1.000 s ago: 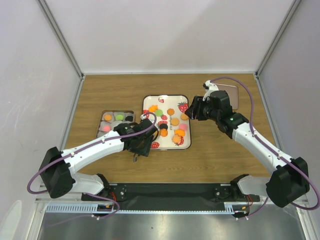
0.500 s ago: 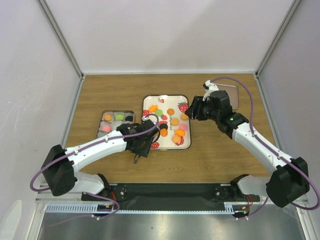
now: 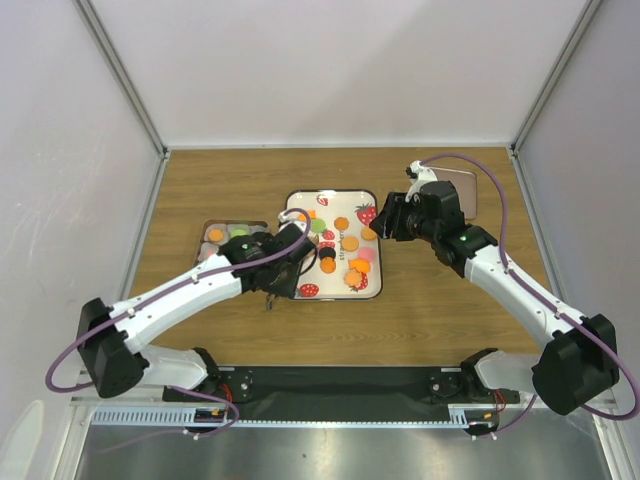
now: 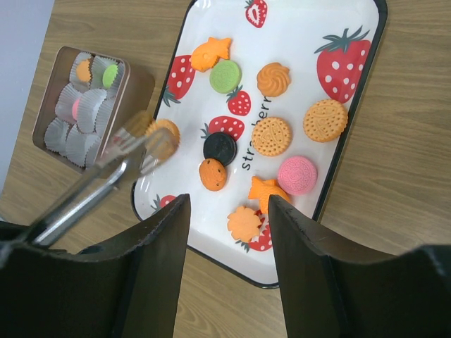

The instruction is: Pack the cookies

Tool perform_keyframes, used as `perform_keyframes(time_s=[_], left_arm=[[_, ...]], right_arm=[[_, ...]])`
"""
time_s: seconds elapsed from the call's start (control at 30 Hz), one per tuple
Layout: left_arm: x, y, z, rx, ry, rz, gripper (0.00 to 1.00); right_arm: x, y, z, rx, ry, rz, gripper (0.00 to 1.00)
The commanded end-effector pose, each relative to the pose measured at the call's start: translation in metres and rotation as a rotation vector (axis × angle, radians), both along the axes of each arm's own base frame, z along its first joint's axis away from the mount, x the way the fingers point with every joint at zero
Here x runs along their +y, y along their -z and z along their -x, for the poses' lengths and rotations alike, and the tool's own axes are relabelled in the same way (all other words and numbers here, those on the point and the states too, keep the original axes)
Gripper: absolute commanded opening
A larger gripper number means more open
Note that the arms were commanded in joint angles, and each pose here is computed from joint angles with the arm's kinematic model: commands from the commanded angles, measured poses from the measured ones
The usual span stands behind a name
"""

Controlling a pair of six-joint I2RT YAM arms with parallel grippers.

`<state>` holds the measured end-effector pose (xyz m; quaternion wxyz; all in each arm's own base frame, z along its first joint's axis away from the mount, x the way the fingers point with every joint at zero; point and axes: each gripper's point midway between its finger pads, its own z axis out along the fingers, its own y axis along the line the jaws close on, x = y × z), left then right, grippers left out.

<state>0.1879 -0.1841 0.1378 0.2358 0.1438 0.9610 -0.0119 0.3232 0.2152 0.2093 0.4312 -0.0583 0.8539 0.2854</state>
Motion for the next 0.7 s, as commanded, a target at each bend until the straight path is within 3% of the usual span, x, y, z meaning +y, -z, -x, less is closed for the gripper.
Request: perform_keyframes(time_s=[0.0, 0.23, 0.4, 0.67], left_arm=[[0.014, -0.037, -0.017, -0.110, -0.050, 0.025, 0.33], [0.074, -0.049, -0.029, -0.148, -0.236, 0.087, 0.32], [0.115, -0.032, -0.025, -0.096, -0.372, 0.129, 0.33], [0.135, -0.016, -0.018, -0.039, -0.465, 0.183, 0.33]], right_arm=[[0.002, -0.020, -0.007, -0.057, 0.000, -0.005, 0.54], [0.003, -0.020, -0.006, -0.056, -0.003, -0.010, 0.54], [0.005, -0.021, -0.005, -0.057, -0.012, -0.014, 0.54], [0.005, -0.022, -0.004, -0.055, -0.014, -0.018, 0.54]])
